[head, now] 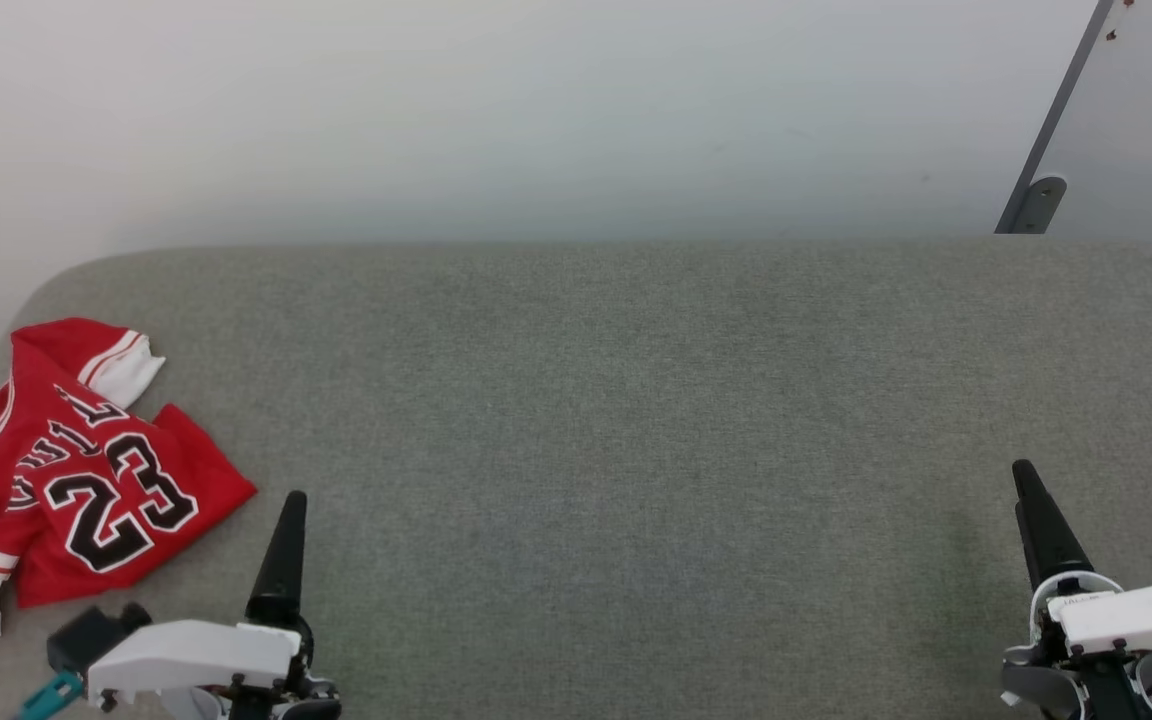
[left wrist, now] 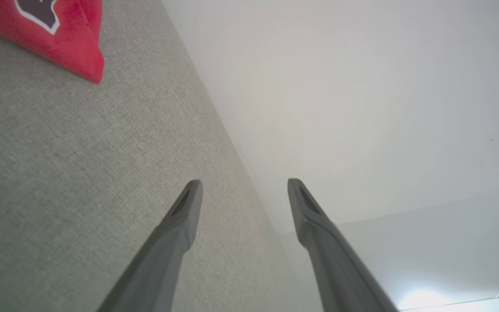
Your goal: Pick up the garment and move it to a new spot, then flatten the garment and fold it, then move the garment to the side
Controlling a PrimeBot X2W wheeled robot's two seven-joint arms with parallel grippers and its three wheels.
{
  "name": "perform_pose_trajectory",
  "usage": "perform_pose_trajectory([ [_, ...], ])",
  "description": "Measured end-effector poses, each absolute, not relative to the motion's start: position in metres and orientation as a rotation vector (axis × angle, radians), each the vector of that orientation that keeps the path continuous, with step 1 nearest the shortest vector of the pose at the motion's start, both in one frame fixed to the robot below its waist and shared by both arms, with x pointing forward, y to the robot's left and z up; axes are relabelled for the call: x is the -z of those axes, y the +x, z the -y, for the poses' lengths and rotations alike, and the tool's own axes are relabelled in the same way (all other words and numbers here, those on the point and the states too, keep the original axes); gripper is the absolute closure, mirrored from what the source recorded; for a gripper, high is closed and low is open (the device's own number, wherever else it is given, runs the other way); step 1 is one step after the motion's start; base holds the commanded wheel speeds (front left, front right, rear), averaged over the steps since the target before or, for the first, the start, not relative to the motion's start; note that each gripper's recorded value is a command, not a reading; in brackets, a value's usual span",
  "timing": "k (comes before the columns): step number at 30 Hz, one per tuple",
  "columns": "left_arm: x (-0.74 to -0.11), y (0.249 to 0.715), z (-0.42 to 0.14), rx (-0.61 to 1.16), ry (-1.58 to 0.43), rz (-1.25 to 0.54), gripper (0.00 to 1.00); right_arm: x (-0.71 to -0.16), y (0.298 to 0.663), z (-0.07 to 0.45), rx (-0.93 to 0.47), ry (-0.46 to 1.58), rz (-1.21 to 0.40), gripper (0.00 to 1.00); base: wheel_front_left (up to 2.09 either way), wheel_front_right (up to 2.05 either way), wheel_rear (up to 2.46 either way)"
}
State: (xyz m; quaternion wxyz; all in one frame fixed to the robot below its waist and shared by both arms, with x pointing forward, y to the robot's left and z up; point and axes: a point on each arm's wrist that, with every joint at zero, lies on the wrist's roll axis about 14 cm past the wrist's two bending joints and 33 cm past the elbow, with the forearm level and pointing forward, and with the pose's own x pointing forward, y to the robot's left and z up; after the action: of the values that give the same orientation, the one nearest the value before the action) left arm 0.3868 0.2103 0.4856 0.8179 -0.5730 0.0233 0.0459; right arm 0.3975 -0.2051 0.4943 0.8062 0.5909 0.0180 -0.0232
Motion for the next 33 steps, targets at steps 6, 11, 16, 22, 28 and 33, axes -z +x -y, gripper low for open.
perform_pose_trajectory([
  [6,-0.492,0.389,-0.213,-0.094,-1.077,-0.037,0.00,-0.500,0.403,0.206,0.033,1.140,-0.031,0.00,0.00,0.00,0.00],
  [11,-0.497,0.390,-0.215,-0.088,-0.948,-0.025,0.00,-0.504,0.408,0.202,0.006,1.013,-0.035,0.00,0.00,0.00,0.00],
  [16,-0.501,0.392,-0.213,-0.077,-0.838,-0.018,0.00,-0.505,0.411,0.198,-0.007,0.929,-0.035,0.00,0.00,0.00,0.00],
  [22,-0.506,0.395,-0.214,-0.064,-0.690,-0.010,0.00,-0.512,0.416,0.197,-0.030,0.799,-0.022,0.00,0.00,0.00,0.00],
  [28,-0.512,0.398,-0.211,-0.048,-0.581,0.003,0.00,-0.516,0.420,0.198,-0.043,0.676,-0.008,0.00,0.00,0.00,0.00],
  [33,-0.512,0.399,-0.210,-0.043,-0.512,0.007,0.00,-0.517,0.422,0.195,-0.054,0.604,-0.004,0.00,0.00,0.00,0.00],
])
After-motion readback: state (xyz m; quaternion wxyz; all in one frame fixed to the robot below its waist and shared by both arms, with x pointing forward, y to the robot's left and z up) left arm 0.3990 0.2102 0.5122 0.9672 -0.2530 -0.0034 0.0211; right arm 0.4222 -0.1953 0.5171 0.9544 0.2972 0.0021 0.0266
